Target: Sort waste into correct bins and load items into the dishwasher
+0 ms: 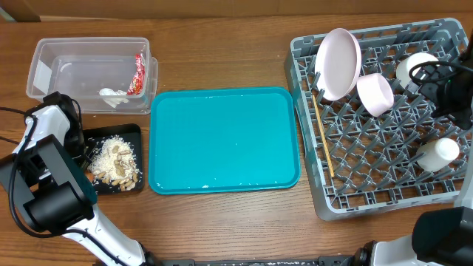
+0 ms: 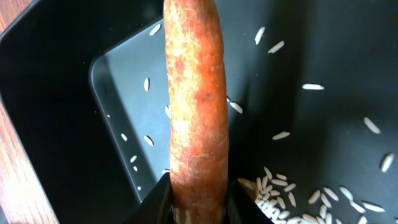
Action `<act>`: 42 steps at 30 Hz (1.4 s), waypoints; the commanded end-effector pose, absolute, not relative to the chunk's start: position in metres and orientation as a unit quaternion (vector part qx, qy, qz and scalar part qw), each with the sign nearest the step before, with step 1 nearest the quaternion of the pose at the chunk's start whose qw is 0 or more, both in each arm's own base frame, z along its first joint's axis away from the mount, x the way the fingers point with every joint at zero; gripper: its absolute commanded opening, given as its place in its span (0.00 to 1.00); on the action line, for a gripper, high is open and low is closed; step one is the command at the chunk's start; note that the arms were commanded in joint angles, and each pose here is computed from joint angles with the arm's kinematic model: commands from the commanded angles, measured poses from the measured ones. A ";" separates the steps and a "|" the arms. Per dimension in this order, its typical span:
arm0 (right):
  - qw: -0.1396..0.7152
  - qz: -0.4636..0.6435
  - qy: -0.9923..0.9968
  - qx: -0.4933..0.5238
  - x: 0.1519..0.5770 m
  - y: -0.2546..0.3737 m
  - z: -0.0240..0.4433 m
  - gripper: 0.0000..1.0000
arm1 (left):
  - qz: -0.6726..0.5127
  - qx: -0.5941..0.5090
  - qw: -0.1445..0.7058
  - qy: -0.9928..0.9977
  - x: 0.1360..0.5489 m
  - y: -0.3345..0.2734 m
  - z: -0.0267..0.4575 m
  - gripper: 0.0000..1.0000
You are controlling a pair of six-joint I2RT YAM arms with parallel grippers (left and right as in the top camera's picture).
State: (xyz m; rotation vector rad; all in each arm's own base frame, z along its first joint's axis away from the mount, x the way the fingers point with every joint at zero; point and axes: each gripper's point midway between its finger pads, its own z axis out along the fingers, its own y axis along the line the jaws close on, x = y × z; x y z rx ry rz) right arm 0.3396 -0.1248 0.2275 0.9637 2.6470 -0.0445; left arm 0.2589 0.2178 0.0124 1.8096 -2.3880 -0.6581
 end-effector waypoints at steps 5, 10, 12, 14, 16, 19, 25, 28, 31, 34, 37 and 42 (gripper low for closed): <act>0.163 -0.013 0.928 0.334 0.340 -0.124 0.229 0.99 | -0.227 0.570 0.053 -0.788 0.254 0.221 0.006 0.52; 0.172 -0.005 0.929 0.329 0.345 -0.122 0.231 0.99 | -0.186 0.572 0.060 -0.796 0.267 0.212 0.019 0.57; 0.182 0.028 0.937 0.296 0.353 -0.111 0.233 0.99 | -0.157 0.569 0.043 -0.806 0.284 0.209 0.033 0.56; 0.197 0.076 0.945 0.251 0.365 -0.092 0.237 0.99 | -0.131 0.561 0.011 -0.817 0.305 0.205 0.055 0.56; 0.211 0.121 0.950 0.195 0.375 -0.068 0.243 0.99 | -0.105 0.537 -0.039 -0.836 0.333 0.199 0.085 0.57; 0.218 0.152 0.957 0.118 0.382 -0.033 0.247 0.99 | -0.064 0.461 -0.123 -0.876 0.376 0.174 0.141 0.58; 0.192 0.160 0.967 -0.035 0.371 0.038 0.243 1.00 | 0.027 0.205 -0.189 -0.960 0.409 0.066 0.214 1.00; 0.162 0.144 0.975 -0.051 0.358 0.052 0.236 1.00 | 0.030 0.168 -0.118 -0.978 0.375 0.028 0.208 1.00; 0.138 0.144 0.979 -0.028 0.348 0.054 0.233 1.00 | 0.025 0.149 -0.032 -0.988 0.335 0.005 0.200 1.00; 0.130 0.144 0.981 -0.005 0.337 0.045 0.237 1.00 | 0.019 0.125 0.018 -0.992 0.306 -0.011 0.203 0.98; 0.145 0.141 0.979 0.006 0.331 0.035 0.248 1.00 | 0.020 0.107 0.008 -0.994 0.292 -0.021 0.213 0.97; 0.217 0.133 0.967 0.020 0.321 0.020 0.277 1.00 | 0.032 0.081 -0.097 -0.991 0.273 -0.034 0.243 1.00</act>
